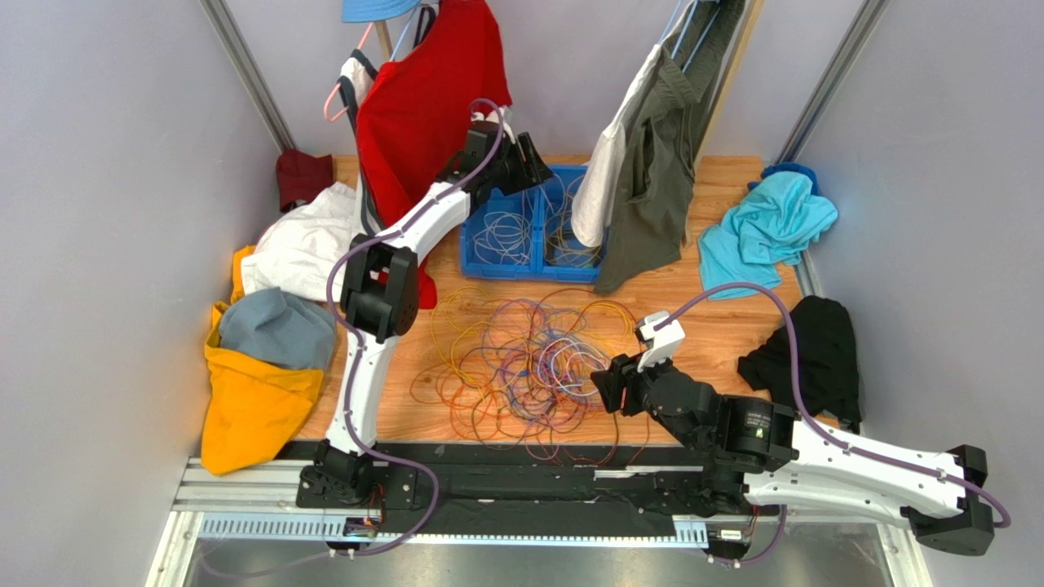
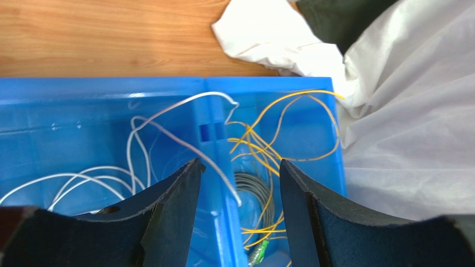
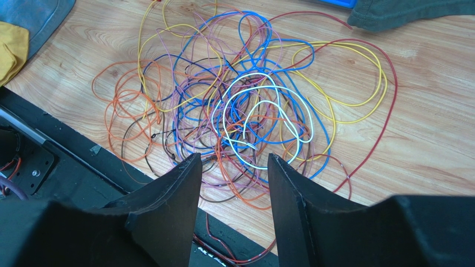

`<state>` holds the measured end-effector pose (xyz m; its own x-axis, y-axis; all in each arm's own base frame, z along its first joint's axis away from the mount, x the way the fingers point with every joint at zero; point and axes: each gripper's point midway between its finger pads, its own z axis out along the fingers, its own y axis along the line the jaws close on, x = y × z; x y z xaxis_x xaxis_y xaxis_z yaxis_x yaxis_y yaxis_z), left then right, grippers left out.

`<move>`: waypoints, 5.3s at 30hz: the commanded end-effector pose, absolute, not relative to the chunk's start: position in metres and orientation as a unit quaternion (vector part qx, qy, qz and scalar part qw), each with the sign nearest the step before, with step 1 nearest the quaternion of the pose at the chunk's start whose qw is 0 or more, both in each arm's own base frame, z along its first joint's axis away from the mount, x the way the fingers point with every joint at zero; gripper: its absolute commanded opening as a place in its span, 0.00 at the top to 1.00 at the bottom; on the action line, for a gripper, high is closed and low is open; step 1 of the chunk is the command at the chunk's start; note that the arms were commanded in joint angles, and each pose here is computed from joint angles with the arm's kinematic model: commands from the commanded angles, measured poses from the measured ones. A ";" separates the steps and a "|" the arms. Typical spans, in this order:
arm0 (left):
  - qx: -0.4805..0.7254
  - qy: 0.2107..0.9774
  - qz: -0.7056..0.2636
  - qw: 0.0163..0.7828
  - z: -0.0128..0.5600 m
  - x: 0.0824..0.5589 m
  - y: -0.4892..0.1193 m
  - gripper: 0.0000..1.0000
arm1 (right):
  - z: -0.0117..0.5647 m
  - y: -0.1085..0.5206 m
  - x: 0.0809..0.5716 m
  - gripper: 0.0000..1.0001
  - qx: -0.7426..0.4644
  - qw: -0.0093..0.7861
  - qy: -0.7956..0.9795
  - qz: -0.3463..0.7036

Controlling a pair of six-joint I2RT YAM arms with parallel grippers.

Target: Untangle the cables

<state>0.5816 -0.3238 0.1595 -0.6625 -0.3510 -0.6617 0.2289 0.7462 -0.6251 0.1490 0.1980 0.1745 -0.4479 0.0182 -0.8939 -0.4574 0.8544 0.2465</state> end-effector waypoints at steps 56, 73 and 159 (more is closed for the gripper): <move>-0.045 0.816 -0.377 0.437 0.207 0.569 -0.299 0.46 | 0.172 0.193 0.152 0.49 -0.121 0.524 0.810 0.236; -0.049 0.826 -0.365 0.427 0.194 0.576 -0.298 0.59 | 0.170 0.192 0.153 0.49 -0.123 0.525 0.810 0.232; -0.131 0.816 -0.315 0.467 0.167 0.621 -0.310 0.37 | 0.159 0.195 0.161 0.50 -0.110 0.522 0.823 0.194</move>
<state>0.6054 -0.3051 0.1434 -0.5692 -0.4661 -0.6773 0.0378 0.8081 -0.5878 0.1544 0.1901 0.1335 -0.4687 -0.0489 -0.8820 -0.4023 0.9007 0.1638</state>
